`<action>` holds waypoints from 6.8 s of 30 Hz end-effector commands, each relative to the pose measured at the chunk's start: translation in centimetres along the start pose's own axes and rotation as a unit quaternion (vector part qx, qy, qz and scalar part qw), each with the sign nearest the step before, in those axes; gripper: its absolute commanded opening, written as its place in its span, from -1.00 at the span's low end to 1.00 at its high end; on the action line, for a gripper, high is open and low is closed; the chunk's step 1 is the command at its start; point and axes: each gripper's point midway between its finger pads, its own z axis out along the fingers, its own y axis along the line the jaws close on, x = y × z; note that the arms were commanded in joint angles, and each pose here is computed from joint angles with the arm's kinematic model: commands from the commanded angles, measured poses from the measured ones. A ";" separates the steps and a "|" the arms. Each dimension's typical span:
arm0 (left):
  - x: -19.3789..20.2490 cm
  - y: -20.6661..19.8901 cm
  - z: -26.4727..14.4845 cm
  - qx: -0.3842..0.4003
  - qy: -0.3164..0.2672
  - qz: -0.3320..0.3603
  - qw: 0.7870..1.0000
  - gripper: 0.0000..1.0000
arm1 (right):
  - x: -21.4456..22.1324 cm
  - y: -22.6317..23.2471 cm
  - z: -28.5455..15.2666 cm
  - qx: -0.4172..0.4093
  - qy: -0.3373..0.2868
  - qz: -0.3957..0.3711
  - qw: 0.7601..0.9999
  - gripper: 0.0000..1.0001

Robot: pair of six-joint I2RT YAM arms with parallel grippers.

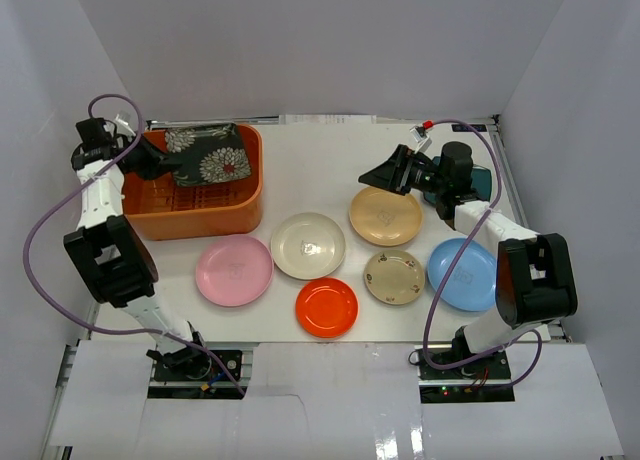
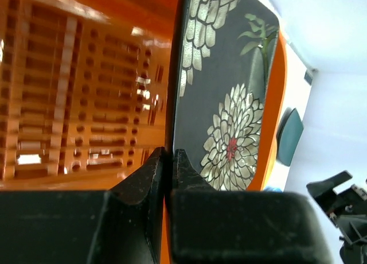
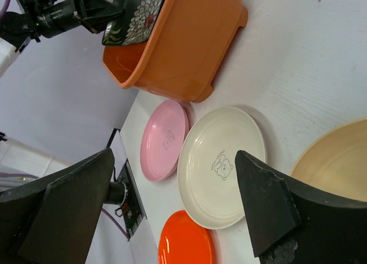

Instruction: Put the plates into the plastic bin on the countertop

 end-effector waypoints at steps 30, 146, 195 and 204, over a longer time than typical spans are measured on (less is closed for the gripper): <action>0.2 4.7 1.8 -0.140 -0.075 -0.005 0.987 0.96 | -0.7 -3.7 0.4 0.091 -0.015 -0.035 0.995 0.71; 0.2 -7.0 -7.5 0.042 -0.075 0.055 0.995 -1.00 | 5.7 2.6 -4.2 0.030 -0.051 -0.046 0.997 0.74; 0.3 1.0 -1.4 -0.320 -0.204 0.159 0.912 0.96 | 5.9 -9.1 -6.4 0.338 -0.024 -0.093 0.936 0.18; 1.8 3.3 0.0 -0.346 -0.165 0.164 0.909 0.96 | 3.8 -11.9 -8.1 0.430 -0.027 -0.120 0.894 0.36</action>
